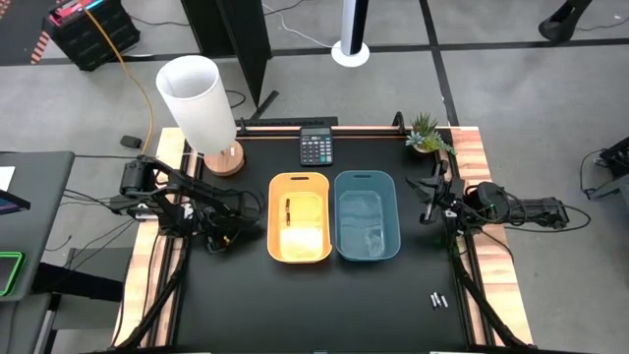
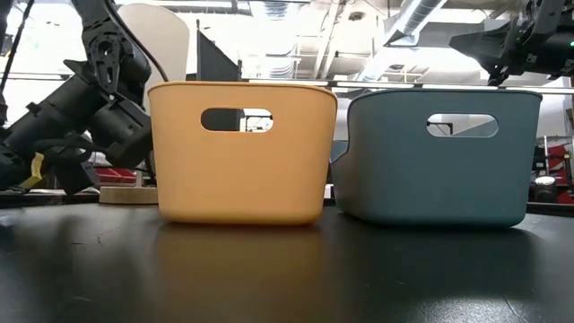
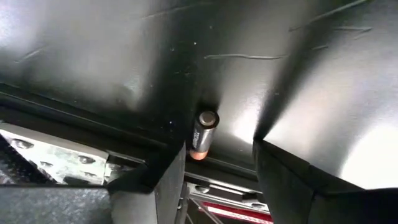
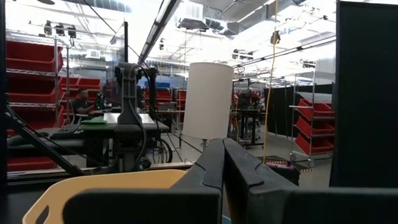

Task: Sort batteries
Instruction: Put the black battery into the yellow bin

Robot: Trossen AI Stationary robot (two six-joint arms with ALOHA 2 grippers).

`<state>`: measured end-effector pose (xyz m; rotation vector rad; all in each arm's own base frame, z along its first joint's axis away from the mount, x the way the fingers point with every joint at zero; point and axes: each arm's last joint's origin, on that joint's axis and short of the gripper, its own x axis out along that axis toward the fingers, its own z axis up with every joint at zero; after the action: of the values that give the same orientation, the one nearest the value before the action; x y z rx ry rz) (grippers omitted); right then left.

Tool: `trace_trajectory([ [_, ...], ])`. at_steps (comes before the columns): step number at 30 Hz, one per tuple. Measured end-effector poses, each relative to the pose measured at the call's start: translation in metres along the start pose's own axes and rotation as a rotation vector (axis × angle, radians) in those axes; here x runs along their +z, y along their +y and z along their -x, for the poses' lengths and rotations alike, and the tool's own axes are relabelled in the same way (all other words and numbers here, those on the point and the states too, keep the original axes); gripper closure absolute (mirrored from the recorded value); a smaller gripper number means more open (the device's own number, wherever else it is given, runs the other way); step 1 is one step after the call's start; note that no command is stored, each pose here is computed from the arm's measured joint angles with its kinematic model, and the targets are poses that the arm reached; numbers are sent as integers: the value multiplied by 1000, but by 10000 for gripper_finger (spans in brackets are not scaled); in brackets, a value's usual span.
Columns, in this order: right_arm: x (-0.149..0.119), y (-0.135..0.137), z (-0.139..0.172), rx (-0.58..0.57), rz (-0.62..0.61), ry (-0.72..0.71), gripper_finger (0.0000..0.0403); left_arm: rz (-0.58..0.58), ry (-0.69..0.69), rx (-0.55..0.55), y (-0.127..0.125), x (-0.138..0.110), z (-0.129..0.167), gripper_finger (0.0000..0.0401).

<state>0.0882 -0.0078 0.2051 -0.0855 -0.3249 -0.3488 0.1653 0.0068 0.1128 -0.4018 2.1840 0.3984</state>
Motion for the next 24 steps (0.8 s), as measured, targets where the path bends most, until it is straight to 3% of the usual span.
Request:
trace_trajectory([
  [7,0,0,0,0,1,1,378,0,-7,-13,0,0,-6,235],
  [24,0,0,0,0,4,1,378,49,-55,-45,-2,5,-5,366],
])
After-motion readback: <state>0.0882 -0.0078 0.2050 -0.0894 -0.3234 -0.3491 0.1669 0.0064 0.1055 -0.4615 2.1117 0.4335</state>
